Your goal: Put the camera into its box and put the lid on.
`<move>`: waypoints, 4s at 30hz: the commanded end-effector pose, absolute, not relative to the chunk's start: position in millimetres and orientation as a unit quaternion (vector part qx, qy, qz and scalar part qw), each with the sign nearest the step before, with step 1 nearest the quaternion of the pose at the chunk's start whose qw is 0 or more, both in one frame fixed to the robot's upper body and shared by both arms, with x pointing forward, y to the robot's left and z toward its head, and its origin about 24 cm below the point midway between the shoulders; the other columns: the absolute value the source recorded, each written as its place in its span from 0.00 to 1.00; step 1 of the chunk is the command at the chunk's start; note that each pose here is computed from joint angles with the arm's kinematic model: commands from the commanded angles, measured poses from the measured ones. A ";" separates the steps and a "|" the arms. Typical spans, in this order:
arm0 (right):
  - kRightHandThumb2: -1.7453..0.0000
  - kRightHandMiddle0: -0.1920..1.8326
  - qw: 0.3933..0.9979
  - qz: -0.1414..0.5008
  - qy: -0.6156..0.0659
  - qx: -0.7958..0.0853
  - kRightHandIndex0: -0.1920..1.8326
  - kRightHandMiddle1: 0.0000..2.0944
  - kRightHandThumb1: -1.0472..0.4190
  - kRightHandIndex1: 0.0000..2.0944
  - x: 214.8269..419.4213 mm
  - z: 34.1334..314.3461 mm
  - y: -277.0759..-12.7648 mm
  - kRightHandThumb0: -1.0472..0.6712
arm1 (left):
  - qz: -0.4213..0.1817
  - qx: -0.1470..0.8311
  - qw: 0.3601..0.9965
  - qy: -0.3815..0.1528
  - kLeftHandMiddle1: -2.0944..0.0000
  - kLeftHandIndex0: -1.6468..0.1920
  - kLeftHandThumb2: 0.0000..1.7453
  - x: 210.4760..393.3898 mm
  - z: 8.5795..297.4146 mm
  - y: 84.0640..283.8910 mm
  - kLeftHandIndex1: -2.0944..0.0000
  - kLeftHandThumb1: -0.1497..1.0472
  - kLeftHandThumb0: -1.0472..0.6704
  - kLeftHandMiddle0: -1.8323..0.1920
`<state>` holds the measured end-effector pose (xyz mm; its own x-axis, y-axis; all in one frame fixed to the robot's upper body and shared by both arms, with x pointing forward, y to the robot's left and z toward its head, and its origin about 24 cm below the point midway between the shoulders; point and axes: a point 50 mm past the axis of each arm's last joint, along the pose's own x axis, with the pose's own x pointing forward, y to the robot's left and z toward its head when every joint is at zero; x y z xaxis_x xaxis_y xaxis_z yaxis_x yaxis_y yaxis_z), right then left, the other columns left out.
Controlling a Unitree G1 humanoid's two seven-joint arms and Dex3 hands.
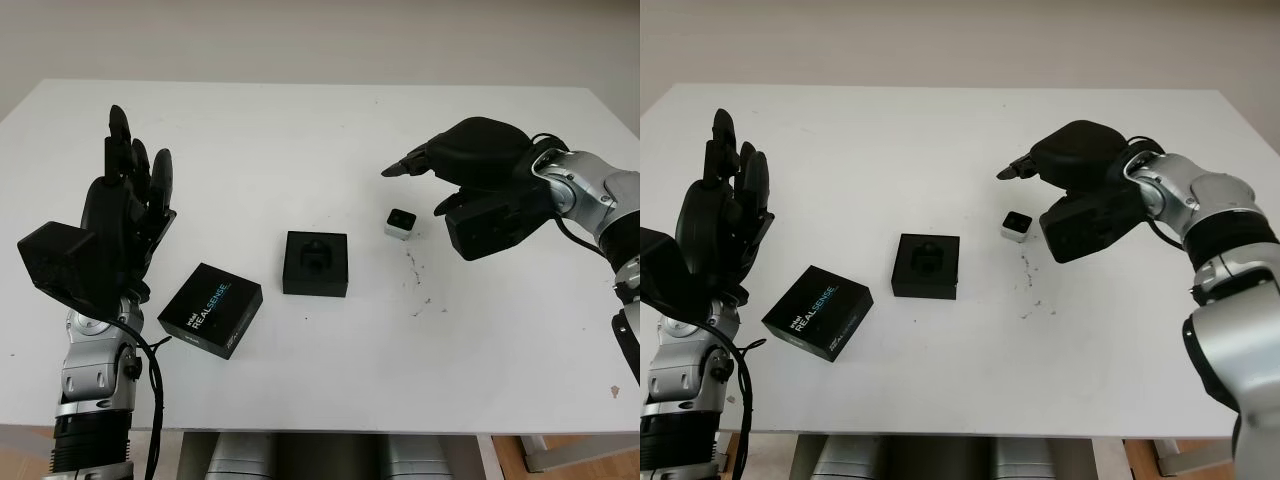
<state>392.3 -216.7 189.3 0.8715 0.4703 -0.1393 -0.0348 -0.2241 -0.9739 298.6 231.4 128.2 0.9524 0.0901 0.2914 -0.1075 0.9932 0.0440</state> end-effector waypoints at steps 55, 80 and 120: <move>0.97 0.34 0.580 0.223 -0.112 -0.775 0.28 0.03 0.12 0.02 393.1 147.2 -208.6 0.47 | 0.061 0.042 0.986 -0.153 0.97 0.99 0.26 290.6 131.8 238.3 0.98 1.00 0.17 0.99; 0.97 0.33 0.616 0.223 -0.093 -0.750 0.25 0.03 0.08 0.03 391.9 134.8 -206.5 0.49 | 0.065 0.037 0.987 -0.145 0.97 0.99 0.26 288.0 129.5 237.3 0.97 1.00 0.17 0.98; 0.97 0.25 0.613 0.220 -0.074 -0.756 0.31 0.66 0.05 0.03 391.0 139.0 -218.5 0.42 | 0.065 0.051 0.987 -0.137 0.97 0.99 0.27 290.7 128.8 235.1 0.97 1.00 0.16 0.98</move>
